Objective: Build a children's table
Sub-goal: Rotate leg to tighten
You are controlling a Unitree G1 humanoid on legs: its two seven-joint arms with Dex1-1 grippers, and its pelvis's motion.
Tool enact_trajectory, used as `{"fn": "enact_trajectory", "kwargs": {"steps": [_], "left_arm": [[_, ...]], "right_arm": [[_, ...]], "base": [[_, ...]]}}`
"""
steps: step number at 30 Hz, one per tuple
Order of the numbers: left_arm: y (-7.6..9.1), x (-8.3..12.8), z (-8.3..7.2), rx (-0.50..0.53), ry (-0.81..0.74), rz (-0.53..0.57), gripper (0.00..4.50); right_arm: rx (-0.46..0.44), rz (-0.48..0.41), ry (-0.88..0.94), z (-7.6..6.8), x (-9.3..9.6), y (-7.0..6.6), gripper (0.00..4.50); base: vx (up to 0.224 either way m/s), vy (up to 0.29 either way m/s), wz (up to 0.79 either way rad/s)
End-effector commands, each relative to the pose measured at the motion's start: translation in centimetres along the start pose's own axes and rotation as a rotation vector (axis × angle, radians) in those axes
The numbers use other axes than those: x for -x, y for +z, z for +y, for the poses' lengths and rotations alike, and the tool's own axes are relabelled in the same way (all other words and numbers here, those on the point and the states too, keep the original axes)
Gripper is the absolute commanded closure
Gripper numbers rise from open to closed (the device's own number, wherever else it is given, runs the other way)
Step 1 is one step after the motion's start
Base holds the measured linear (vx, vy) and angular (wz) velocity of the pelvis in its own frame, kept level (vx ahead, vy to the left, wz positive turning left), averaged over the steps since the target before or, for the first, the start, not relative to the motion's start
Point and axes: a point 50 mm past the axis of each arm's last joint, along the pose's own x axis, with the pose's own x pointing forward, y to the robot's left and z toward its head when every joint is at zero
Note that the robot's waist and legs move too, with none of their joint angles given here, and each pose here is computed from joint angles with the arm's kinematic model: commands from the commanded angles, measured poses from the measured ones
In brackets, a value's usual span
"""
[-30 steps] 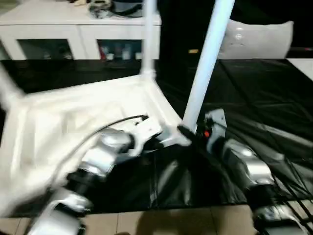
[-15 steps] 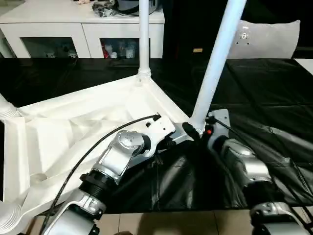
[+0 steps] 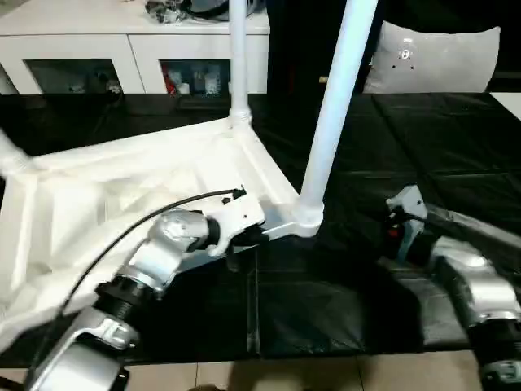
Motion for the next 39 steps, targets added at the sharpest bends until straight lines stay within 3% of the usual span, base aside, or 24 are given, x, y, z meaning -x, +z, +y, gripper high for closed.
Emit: {"fn": "enact_trajectory", "kwargs": {"steps": [1, 7, 11, 15, 23, 29, 36, 39], "left_arm": [[-1.6, -0.7, -1.9, -0.034, -0.151, 0.093, 4.5], [-1.5, -0.2, -2.3, -0.111, -0.262, 0.098, 4.5], [-1.4, 0.0, -2.5, -0.152, -0.315, 0.103, 4.5], [-1.3, 0.0, -2.6, -0.168, -0.334, 0.099, 4.5], [-1.3, 0.0, -2.6, -0.17, -0.347, 0.096, 4.5], [-1.4, 0.0, -2.7, -0.167, -0.349, 0.097, 4.5], [-1.5, 0.0, -2.7, -0.161, -0.351, 0.098, 4.5], [-1.6, 0.0, -2.6, -0.084, -0.311, 0.08, 4.5]], "right_arm": [[0.022, -0.003, 0.059, 0.3, 0.0, 0.7, 0.03], [0.067, 0.055, 0.195, 1.1, 0.1, 1.1, 0.03], [0.083, 0.106, 0.278, 2.1, -0.5, 0.5, 0.03], [0.063, 0.098, 0.299, 2.5, -1.3, 0.2, 0.03], [0.007, 0.09, 0.314, 2.6, -1.7, -0.2, 0.63], [0.0, 0.086, 0.32, 2.6, -1.9, -0.2, 1.24], [-0.008, 0.078, 0.332, 3.0, -2.0, -0.4, 1.65], [-0.029, 0.06, 0.313, 3.4, -2.3, -0.6, 1.69]], "base": [[0.0, 0.0, 0.0], [0.0, 0.0, 0.0], [0.0, 0.0, 0.0], [0.0, 0.0, 0.0], [0.0, 0.0, 0.0], [0.0, 0.0, 0.0], [0.0, 0.0, 0.0], [0.0, 0.0, 0.0]]}}
